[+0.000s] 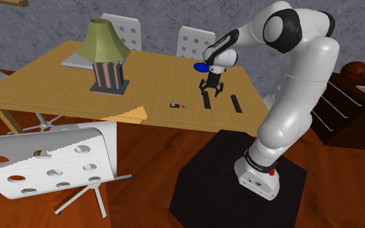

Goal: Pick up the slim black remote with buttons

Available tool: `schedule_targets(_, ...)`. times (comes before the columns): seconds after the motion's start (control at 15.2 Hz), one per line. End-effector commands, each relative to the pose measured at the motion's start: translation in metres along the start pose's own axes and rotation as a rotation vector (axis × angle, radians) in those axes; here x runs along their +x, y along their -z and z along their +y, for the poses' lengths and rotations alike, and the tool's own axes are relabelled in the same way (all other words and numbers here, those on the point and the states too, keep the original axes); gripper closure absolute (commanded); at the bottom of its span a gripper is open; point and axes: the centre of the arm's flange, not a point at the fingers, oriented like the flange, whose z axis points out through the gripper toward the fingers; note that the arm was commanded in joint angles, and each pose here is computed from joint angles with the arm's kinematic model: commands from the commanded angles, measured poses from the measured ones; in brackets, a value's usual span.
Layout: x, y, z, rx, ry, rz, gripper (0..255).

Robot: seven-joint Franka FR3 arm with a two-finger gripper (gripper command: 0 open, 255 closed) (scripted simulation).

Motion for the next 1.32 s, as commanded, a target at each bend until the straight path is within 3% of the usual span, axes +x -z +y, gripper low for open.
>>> schedule_targets(0.0,0.004,-0.012,0.001,0.002,-0.01,-0.001,0)
schedule_targets(0.46,0.011,-0.041,0.002,0.002,-0.01,-0.001,0)
schedule_targets(0.53,0.01,-0.041,0.002,0.002,-0.01,-0.001,255)
schedule_targets(1.25,0.008,-0.03,0.001,0.002,-0.01,-0.001,255)
